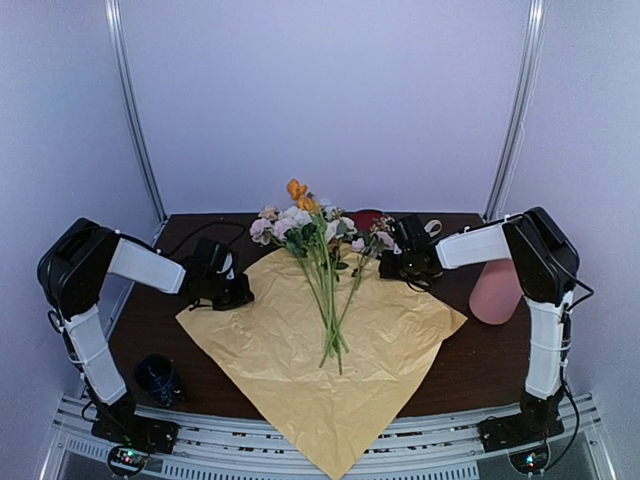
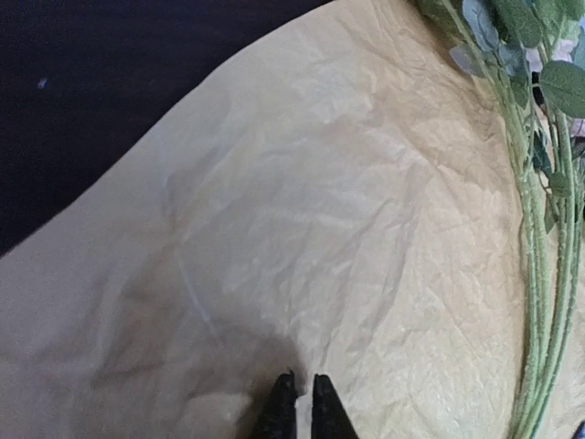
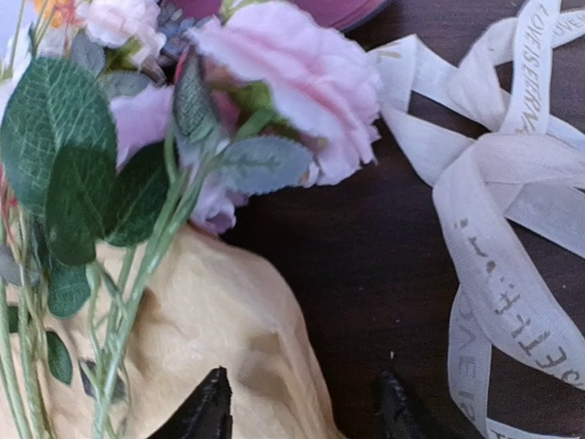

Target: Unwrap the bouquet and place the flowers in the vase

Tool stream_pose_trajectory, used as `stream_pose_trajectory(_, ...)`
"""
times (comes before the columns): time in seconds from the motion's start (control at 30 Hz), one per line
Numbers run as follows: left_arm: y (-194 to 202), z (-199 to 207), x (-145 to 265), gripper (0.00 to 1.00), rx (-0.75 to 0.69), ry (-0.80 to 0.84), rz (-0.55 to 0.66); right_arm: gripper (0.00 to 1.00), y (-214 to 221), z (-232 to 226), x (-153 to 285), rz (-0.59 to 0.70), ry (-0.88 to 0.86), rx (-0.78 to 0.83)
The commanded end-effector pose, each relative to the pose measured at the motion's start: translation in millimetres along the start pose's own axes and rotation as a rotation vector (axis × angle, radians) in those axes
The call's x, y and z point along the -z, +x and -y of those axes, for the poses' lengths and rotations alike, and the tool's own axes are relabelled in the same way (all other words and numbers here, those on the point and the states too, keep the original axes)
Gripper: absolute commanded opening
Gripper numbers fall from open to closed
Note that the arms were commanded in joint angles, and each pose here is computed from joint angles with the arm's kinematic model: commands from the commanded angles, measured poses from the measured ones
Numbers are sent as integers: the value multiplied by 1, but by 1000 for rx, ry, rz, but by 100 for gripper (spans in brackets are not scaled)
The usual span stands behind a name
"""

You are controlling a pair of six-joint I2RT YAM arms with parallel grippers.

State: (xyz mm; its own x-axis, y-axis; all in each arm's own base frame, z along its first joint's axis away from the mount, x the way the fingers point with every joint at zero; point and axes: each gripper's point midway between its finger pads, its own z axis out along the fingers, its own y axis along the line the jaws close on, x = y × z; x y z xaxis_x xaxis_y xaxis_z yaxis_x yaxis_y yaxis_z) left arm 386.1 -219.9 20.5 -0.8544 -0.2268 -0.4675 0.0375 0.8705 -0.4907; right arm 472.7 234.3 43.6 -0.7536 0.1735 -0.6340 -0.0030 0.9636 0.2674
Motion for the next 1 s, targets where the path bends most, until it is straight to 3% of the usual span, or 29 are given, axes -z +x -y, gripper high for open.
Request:
stream_pose_trajectory(0.0,13,-3,31,19,-6,-28,-17,60,-13,-7,33,36,-12,-6)
stream_pose_trajectory(0.2,-4,36,88,69,-151,21,104,69,-29,-26,81,100,-46,10)
stream_pose_trajectory(0.4,-70,94,174,97,-424,-10,350,66,-35,-65,130,179,-121,44)
stream_pose_trajectory(0.57,-128,117,247,98,-475,-32,690,65,-11,-101,142,217,-198,19)
stream_pose_trajectory(0.67,-136,121,267,98,-489,2,840,63,11,-107,124,170,-208,-32)
stream_pose_trajectory(0.73,-124,134,260,98,-563,96,821,62,26,-109,111,124,-209,-57)
stream_pose_trajectory(0.83,-99,145,231,97,-621,208,689,60,46,-108,92,62,-214,-100)
stream_pose_trajectory(0.97,-82,134,193,96,-616,190,548,55,57,-108,76,30,-210,-164)
